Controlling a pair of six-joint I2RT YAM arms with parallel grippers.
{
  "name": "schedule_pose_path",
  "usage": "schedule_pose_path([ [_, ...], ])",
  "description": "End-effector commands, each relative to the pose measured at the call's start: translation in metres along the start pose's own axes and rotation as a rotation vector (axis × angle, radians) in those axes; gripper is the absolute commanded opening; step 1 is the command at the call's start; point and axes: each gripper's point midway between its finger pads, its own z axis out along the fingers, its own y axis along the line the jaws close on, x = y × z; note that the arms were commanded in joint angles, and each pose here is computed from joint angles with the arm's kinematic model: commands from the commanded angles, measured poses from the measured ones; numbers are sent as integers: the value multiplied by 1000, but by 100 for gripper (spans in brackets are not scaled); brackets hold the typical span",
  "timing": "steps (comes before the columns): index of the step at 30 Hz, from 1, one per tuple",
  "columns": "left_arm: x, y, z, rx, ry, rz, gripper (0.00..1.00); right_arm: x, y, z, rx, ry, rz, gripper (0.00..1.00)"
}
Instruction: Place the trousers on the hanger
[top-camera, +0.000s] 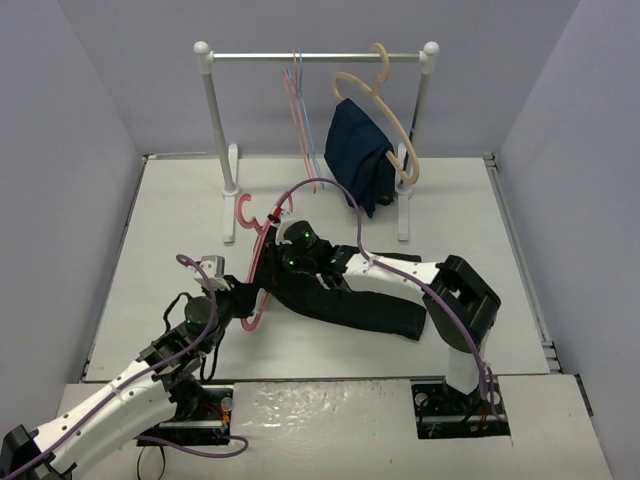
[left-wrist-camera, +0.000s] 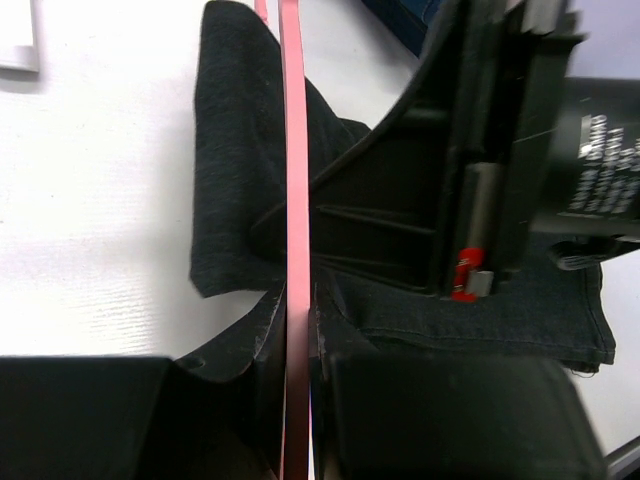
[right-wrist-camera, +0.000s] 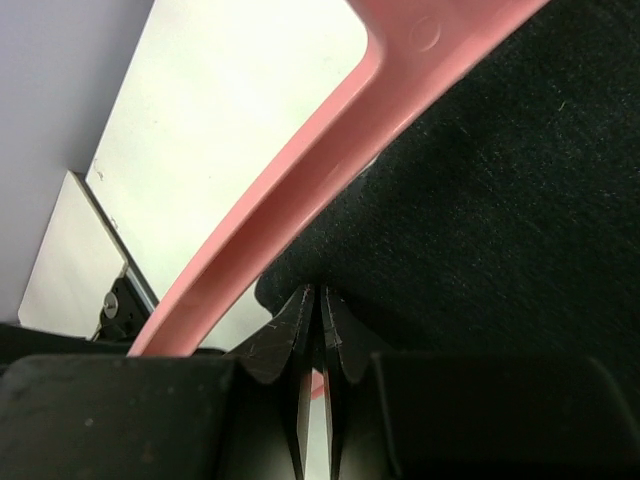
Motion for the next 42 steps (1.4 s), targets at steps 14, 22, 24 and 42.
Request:
schedule_pose_path([
  [14,-48,-28,-7,84,-148,-82,0,-38,18,-12,4,-77,-146,6],
  [22,-45,-22,-7,62,-147,-76,0,-40,13,-52,71,-65,-244,13],
  [24,-45,-23,-6,65,-143,-73,0,-44,17,-61,63,-81,-267,18],
  [42,-48,-35,-4,106,-134,-62,0,-110,22,-49,-24,-187,-629,69],
])
